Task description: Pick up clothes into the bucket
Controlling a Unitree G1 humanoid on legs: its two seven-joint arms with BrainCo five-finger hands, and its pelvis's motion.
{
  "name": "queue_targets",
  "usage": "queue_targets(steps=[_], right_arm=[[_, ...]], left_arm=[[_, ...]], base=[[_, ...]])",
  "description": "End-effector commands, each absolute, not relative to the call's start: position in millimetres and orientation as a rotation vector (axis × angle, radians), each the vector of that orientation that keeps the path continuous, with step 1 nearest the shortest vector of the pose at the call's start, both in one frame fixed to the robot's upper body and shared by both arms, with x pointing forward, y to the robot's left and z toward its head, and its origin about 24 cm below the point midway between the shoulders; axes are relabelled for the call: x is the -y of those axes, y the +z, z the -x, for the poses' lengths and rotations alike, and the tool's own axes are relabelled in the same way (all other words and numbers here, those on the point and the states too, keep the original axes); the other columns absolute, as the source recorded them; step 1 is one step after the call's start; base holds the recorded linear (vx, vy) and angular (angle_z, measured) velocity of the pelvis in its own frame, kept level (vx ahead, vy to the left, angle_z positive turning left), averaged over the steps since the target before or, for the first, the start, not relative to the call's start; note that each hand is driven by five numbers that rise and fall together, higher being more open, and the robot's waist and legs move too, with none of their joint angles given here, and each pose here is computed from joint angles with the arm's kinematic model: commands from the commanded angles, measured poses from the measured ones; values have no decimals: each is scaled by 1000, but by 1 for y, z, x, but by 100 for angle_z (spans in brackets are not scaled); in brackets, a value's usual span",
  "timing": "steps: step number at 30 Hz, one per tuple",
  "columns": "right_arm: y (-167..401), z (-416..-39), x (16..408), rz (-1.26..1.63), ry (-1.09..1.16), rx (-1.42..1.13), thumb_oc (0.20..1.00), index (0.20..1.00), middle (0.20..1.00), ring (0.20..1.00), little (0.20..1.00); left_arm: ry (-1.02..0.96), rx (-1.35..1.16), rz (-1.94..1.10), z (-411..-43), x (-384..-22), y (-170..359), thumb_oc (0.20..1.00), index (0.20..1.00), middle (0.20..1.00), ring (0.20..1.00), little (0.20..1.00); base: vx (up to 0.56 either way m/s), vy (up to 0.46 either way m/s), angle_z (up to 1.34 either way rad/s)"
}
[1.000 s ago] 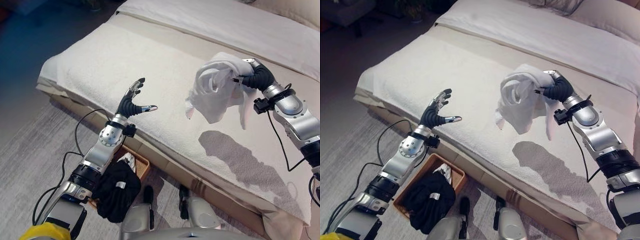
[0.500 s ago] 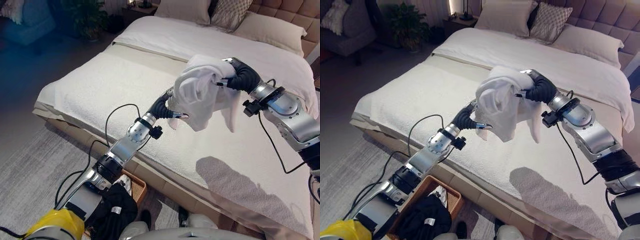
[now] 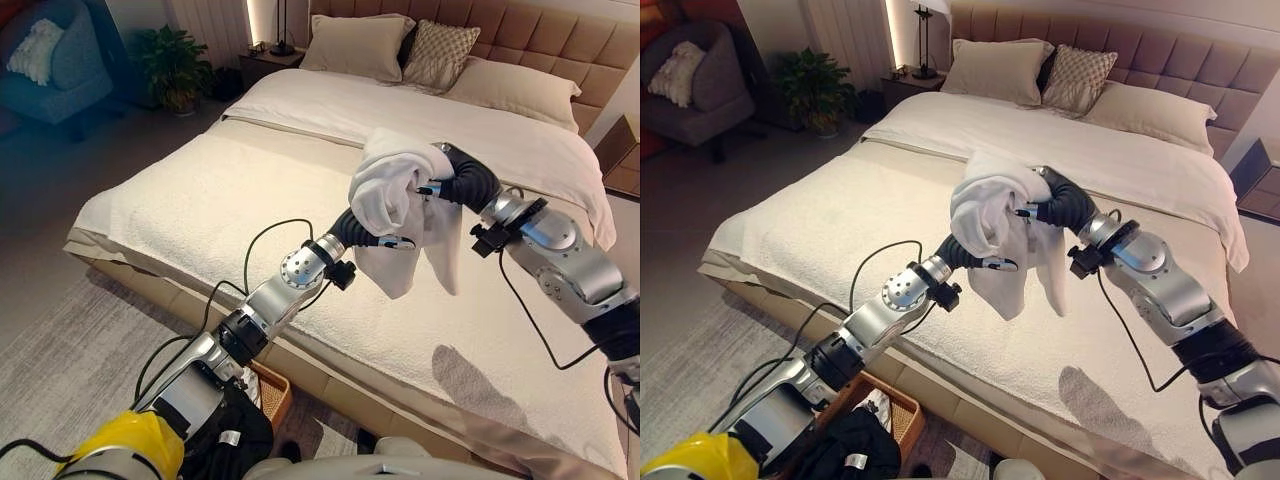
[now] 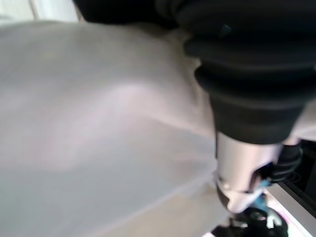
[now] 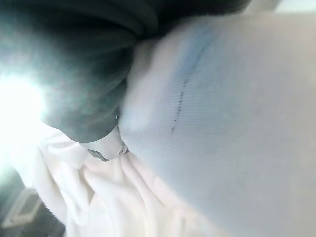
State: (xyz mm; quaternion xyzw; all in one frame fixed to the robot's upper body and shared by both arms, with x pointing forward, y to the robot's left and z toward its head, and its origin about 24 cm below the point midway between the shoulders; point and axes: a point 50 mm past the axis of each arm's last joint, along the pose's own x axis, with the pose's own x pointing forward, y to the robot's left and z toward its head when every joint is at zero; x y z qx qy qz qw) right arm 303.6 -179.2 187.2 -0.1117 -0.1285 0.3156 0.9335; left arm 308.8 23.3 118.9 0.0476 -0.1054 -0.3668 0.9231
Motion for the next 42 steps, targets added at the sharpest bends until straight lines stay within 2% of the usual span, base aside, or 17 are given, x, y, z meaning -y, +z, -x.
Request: queue_targets(steps=[1,7,8,9,10,13,14,18,19,20,21,22,23,42], right_arm=[[203,-297,167,148,711,354,200,200,200,200,200],[197,-294,183,116,656,337,200,200,200,200,200],[199,-291,190,124,631,347,200,200,200,200,200],[198,-291,190,124,630,346,200,200,200,200,200],[195,-291,199,103,583,347,200,200,200,200,200],[191,-290,206,92,542,345,200,200,200,200,200],[189,-286,221,91,491,339,200,200,200,200,200],[181,-280,228,76,459,341,200,200,200,200,200],[175,-284,220,64,458,338,200,200,200,200,200],[175,-284,220,65,457,339,222,222,222,222,222],[171,-281,225,41,417,338,442,442,442,442,442],[171,-281,226,41,416,337,570,570,570,570,570],[166,-276,237,42,355,331,1000,1000,1000,1000,1000],[84,-240,277,-160,-14,148,1000,1000,1000,1000,1000]], left_arm=[[-798,309,-11,-307,-9,145,1000,1000,1000,1000,1000],[-778,308,-5,-306,-14,142,1000,1000,1000,1000,1000],[-770,296,-4,-305,-18,138,824,824,824,824,824],[-771,296,-4,-305,-18,138,489,489,489,489,489],[-762,280,5,-304,-20,133,200,200,200,200,200],[-756,269,9,-303,-22,128,200,200,200,200,200],[-704,206,9,-302,-54,108,200,200,200,200,200],[-694,197,43,-296,-60,105,200,200,200,200,200],[-700,196,24,-302,-41,106,200,200,200,200,200],[-699,198,24,-303,-41,107,200,200,200,200,200],[-678,234,23,-306,-37,116,200,200,200,200,200],[-679,234,23,-306,-37,116,200,200,200,200,200],[-652,241,57,-305,-43,117,200,200,200,200,200],[-384,197,216,-300,-102,96,200,200,200,200,200]], base=[[0,0,0],[0,0,0],[0,0,0],[0,0,0],[0,0,0],[-6,2,4],[-8,4,5],[-6,1,4],[-8,-2,9],[1,-6,8],[0,0,0],[0,0,0],[0,0,0],[1,-1,-1]])
